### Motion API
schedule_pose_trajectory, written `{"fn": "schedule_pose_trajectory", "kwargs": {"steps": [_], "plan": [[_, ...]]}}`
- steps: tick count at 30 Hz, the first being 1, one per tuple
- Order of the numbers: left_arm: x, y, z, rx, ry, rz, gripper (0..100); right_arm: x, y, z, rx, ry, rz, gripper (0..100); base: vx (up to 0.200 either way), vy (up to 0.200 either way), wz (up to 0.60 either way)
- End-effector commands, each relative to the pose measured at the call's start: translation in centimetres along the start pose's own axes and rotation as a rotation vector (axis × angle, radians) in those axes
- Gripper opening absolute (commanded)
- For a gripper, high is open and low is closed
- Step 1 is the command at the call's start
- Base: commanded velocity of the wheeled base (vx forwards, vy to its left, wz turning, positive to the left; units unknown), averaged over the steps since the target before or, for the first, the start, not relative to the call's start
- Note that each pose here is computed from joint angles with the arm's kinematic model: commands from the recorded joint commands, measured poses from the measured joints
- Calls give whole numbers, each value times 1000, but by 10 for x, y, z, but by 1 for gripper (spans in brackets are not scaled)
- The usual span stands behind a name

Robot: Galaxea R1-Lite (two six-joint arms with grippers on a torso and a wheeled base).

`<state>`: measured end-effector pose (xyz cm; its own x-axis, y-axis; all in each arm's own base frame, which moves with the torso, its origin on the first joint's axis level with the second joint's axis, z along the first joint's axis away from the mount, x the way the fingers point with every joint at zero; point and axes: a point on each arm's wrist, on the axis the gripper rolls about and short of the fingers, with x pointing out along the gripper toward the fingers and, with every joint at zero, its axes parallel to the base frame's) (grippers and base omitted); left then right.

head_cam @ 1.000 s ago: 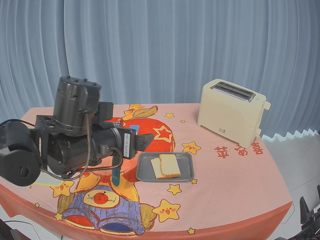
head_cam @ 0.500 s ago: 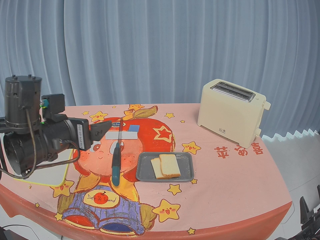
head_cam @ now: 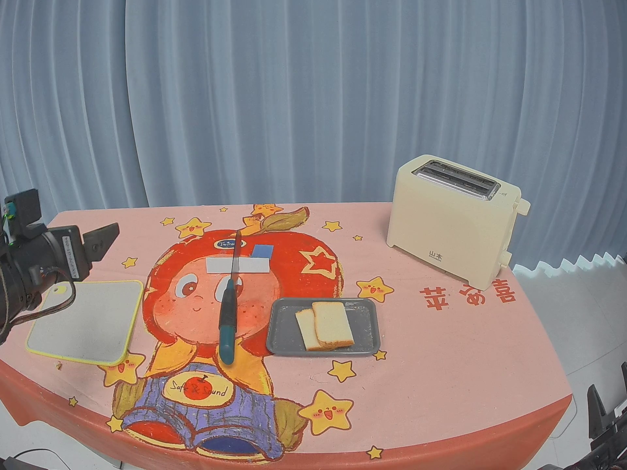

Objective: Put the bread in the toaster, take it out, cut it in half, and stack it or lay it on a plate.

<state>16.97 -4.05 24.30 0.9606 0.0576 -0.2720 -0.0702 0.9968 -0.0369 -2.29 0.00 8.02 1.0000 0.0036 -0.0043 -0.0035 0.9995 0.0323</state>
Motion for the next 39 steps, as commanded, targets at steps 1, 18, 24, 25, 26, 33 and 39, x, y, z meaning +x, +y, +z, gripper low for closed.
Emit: {"fn": "schedule_pose_trajectory", "kwargs": {"steps": [1, 18, 24, 25, 26, 33, 39], "plan": [[-18, 18, -12, -29, -27, 60, 100, 0, 0, -4, 0, -1, 1, 100, 0, 0, 0], [-33, 28, -42, -61, -180, 60, 100, 0, 0, -4, 0, -1, -1, 100, 0, 0, 0], [-33, 31, -60, -50, -130, 76, 100, 0, 0, -4, 0, -1, -1, 100, 0, 0, 0], [-36, 32, -60, -56, -142, 76, 100, 0, 0, -4, 0, -1, 1, 100, 0, 0, 0], [-40, 33, -62, -58, -156, 75, 100, 0, 0, -4, 0, -1, -1, 100, 0, 0, 0], [-73, 45, -92, -72, -209, 98, 100, 0, 0, -4, 0, -1, -1, 100, 0, 0, 0], [-87, 52, -107, -95, -254, 194, 100, 0, 0, -4, 0, -1, 1, 100, 0, 0, 0]]}}
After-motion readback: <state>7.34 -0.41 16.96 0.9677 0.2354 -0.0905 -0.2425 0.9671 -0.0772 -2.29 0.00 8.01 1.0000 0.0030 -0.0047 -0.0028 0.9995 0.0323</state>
